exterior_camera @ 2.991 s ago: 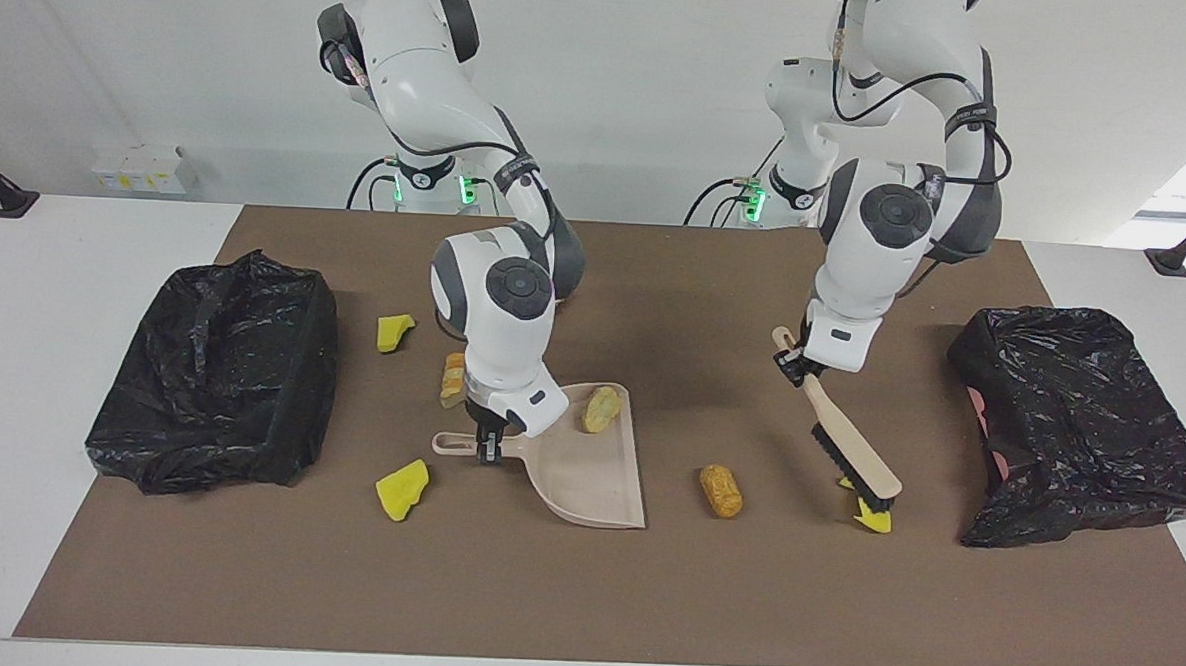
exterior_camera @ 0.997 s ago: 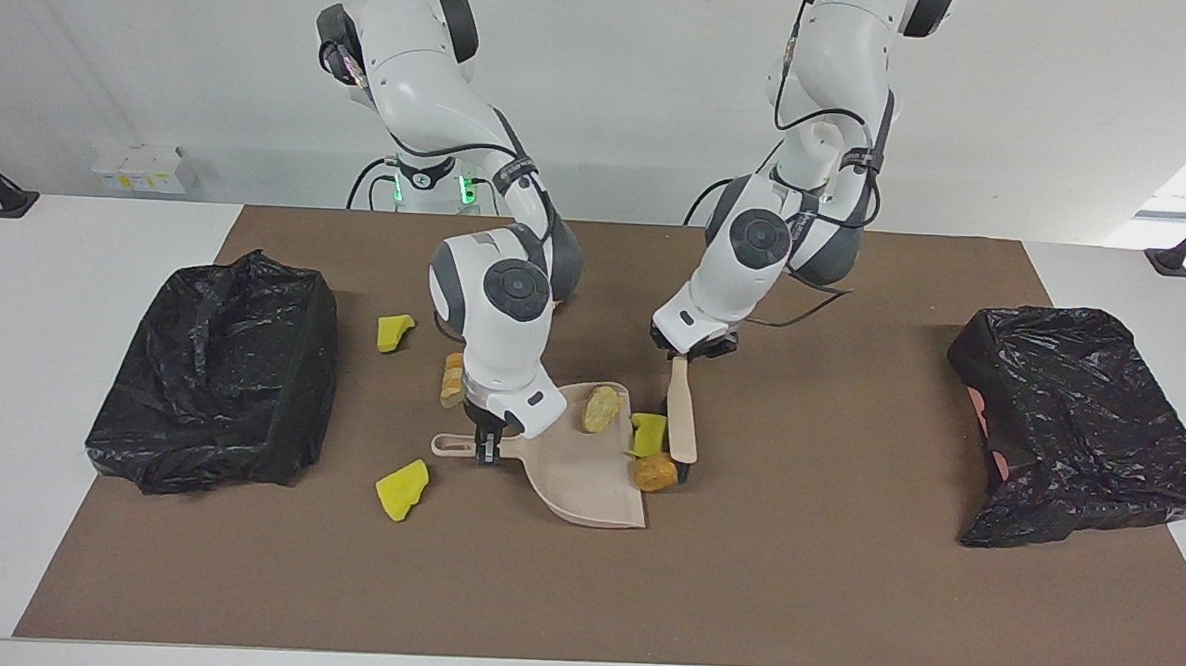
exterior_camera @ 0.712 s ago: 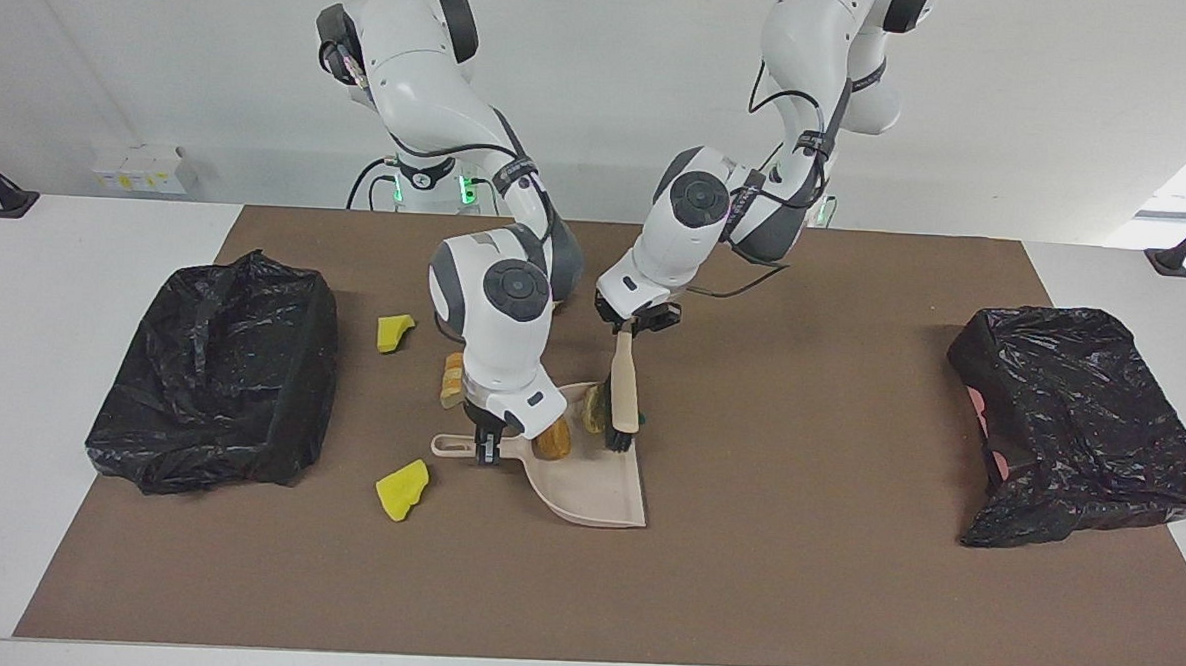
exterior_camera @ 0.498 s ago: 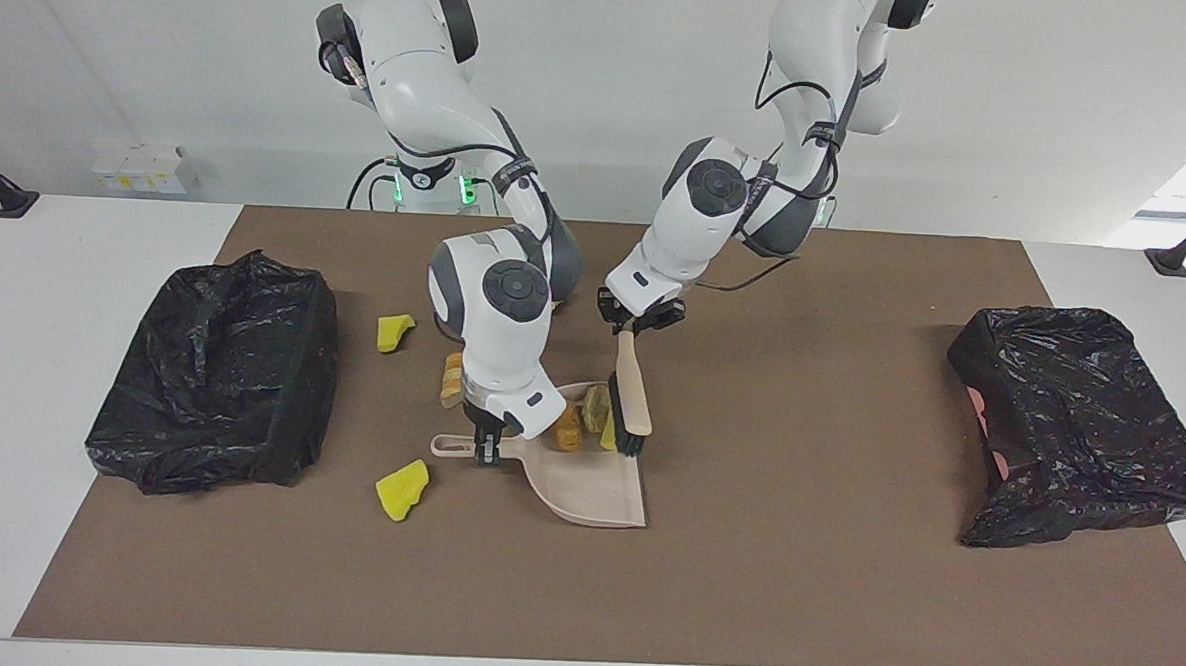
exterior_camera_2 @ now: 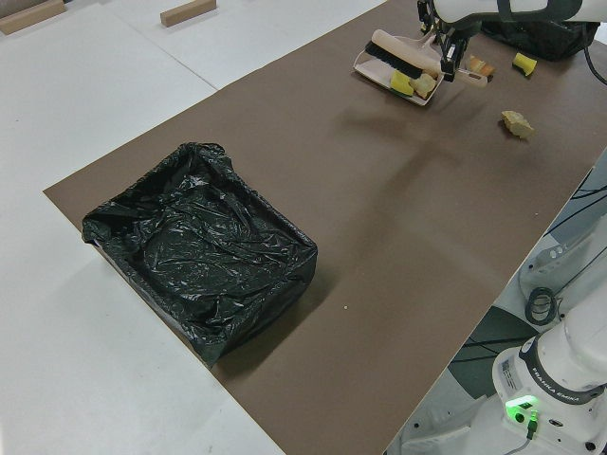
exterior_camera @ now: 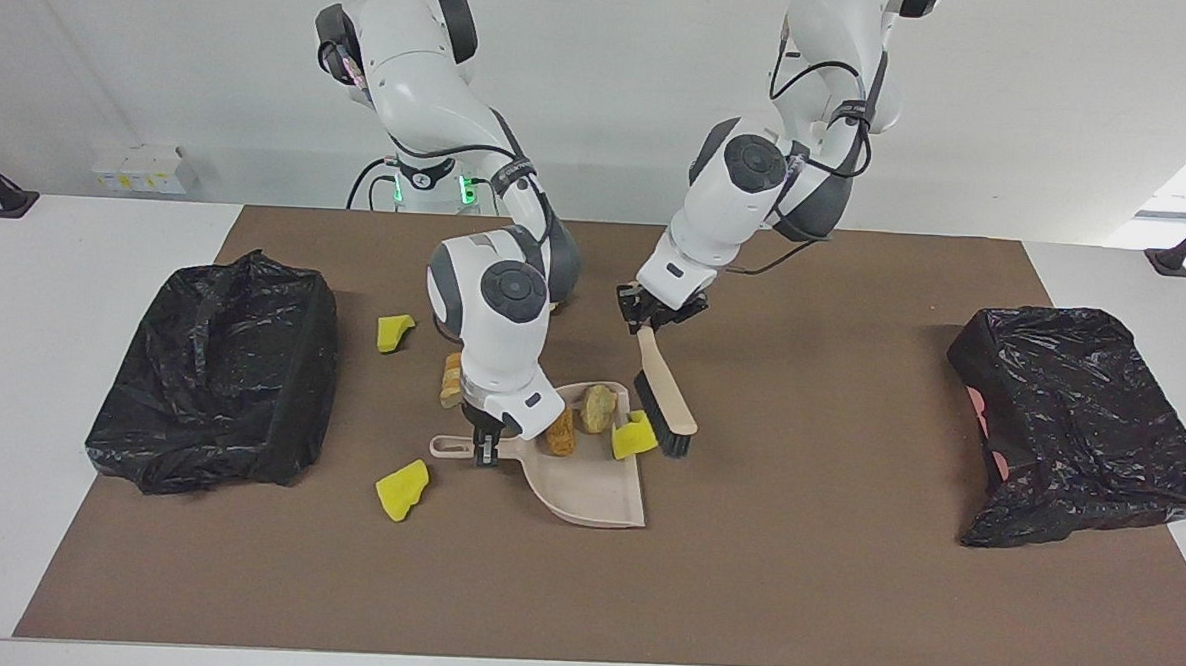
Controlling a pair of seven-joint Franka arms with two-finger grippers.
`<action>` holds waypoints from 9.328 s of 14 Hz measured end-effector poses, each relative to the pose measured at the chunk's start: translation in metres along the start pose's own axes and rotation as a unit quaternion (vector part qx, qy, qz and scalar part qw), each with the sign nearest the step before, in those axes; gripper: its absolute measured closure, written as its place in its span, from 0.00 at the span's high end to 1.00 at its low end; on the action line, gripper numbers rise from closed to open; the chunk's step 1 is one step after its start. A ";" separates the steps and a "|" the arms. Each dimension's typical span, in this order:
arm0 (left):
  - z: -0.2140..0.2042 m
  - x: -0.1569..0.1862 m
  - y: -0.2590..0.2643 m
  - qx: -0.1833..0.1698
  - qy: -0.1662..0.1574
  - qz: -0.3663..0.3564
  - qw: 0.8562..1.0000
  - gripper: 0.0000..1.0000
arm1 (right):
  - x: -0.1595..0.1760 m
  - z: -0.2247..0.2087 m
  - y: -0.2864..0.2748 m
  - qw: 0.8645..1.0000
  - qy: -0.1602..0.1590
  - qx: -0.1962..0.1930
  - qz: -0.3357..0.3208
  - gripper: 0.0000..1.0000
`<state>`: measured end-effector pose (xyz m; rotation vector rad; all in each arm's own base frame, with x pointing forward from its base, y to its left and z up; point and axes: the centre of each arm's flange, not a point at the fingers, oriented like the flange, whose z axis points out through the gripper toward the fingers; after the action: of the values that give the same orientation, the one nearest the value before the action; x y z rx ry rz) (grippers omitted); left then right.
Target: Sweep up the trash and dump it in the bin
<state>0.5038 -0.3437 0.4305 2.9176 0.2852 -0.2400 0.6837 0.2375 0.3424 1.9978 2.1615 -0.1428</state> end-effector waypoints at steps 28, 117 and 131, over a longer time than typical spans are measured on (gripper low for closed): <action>0.128 -0.186 -0.023 0.099 -0.046 0.054 0.993 0.54 | -0.376 -0.101 -0.094 0.998 -0.006 0.046 0.037 0.31; -0.195 0.061 -0.250 0.114 0.024 0.191 0.975 1.00 | 0.196 -0.052 -0.034 0.661 0.038 0.153 0.733 0.39; -0.130 0.084 -0.144 0.089 0.125 0.243 0.958 1.00 | 0.159 -0.164 -0.071 0.625 0.048 0.141 0.766 1.00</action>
<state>0.5734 -0.1628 0.5146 3.0730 -0.4432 0.1915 0.5888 0.4202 0.4655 3.1988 -0.2016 -0.0823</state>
